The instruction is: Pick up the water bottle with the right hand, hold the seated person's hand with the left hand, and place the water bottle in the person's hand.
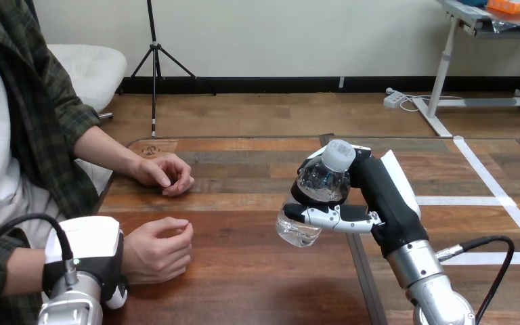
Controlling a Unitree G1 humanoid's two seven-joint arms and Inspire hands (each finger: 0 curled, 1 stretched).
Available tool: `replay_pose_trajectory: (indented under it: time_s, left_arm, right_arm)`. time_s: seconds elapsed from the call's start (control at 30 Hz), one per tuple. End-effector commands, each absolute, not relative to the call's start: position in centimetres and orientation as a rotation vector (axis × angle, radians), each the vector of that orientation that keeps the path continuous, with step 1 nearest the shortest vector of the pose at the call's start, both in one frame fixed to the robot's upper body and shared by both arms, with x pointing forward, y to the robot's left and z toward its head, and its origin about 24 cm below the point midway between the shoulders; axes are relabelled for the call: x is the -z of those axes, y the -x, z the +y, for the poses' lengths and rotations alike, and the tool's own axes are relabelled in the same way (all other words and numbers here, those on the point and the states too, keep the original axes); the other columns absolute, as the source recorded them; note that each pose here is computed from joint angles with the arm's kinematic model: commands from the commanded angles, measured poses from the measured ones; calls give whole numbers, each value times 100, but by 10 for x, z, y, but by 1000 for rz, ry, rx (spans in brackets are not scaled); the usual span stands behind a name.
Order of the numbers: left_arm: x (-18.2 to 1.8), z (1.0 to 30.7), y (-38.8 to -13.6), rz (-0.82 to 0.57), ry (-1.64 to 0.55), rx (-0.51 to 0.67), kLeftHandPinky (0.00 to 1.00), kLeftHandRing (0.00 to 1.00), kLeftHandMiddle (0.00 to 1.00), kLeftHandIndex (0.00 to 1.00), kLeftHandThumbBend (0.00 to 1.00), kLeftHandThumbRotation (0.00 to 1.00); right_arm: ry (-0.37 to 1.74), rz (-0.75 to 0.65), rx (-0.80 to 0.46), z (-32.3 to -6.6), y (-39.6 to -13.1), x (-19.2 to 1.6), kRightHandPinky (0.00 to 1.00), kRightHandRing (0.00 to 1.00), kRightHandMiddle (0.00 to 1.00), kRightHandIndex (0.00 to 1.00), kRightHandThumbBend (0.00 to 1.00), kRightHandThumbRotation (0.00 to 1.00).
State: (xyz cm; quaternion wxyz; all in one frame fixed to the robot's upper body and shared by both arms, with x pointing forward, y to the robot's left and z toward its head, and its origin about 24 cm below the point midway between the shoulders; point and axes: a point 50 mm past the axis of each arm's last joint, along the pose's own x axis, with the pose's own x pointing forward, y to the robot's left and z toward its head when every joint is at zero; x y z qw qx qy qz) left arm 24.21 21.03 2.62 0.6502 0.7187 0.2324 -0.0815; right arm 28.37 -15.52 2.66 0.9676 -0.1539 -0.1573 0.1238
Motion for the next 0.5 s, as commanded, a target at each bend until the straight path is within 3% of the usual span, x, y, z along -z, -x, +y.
replay_pose_trajectory:
  time_s: [0.0,0.47]
  left_arm:
    - [-6,211,-231,646,-1642,295,72,76,78,75,79,0]
    - [-5,212,-228,664,-1653,306,65,71,74,73,79,0]
  right_arm:
    - [318,-473,-222,-156,-303,-66,35,39,44,45,73,0]
    - [324,-479,-227,-156,-303,-67,36,39,44,45,73,0]
